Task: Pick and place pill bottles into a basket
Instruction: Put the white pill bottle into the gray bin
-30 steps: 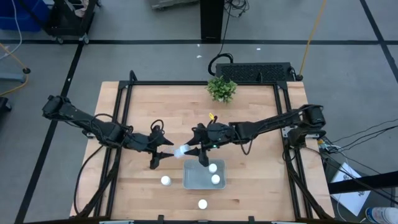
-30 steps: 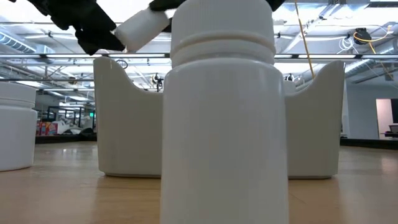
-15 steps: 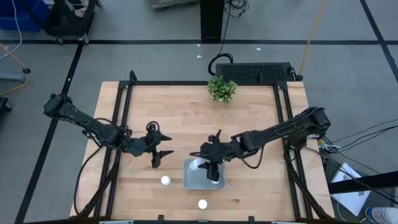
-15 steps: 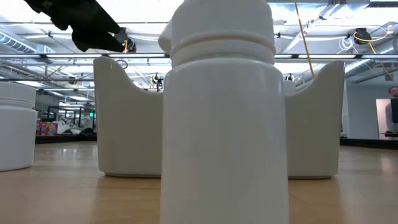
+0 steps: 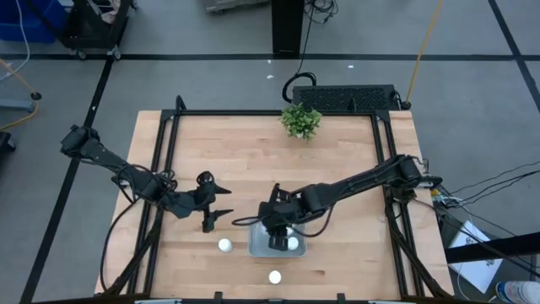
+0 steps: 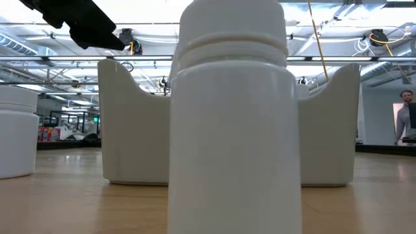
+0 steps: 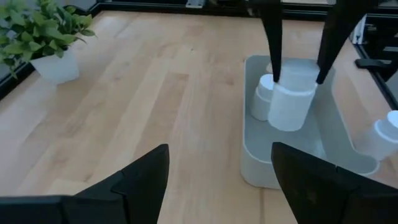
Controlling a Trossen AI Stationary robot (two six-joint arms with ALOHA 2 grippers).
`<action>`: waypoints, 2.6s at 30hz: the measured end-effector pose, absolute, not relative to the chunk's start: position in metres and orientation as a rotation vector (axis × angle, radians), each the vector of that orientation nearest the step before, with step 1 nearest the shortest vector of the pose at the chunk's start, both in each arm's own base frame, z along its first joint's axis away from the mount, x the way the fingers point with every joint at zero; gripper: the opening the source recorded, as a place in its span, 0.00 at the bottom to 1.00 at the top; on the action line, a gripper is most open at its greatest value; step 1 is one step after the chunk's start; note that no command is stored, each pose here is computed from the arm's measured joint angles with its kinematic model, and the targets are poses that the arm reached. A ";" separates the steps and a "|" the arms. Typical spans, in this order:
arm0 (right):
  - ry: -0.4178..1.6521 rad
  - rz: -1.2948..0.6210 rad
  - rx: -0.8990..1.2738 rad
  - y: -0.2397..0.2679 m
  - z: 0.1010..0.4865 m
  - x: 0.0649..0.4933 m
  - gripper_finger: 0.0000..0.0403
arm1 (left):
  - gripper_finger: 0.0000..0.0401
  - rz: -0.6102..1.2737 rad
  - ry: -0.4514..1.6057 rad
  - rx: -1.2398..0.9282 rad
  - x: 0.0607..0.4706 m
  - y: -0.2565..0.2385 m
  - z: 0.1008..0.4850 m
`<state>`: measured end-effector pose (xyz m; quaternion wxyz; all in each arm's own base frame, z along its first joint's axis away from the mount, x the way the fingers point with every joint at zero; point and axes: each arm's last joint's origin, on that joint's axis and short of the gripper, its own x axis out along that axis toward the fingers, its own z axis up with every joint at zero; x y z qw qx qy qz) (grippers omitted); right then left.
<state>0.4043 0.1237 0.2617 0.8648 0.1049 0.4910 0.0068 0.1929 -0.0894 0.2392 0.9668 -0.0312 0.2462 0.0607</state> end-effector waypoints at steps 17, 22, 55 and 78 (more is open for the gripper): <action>1.127 -0.025 0.176 0.127 0.221 0.417 0.37 | 0.72 0.091 0.501 -0.051 0.188 -0.098 0.239; 1.162 -0.059 0.162 0.120 0.207 0.414 0.37 | 0.72 0.071 0.509 -0.065 0.188 -0.099 0.239; 1.043 0.054 0.122 0.126 0.234 0.408 0.58 | 0.69 0.056 0.535 -0.158 0.188 -0.100 0.236; 0.831 -0.037 -0.050 0.147 0.293 0.375 0.58 | 0.68 -0.189 0.760 -0.209 0.183 -0.158 0.195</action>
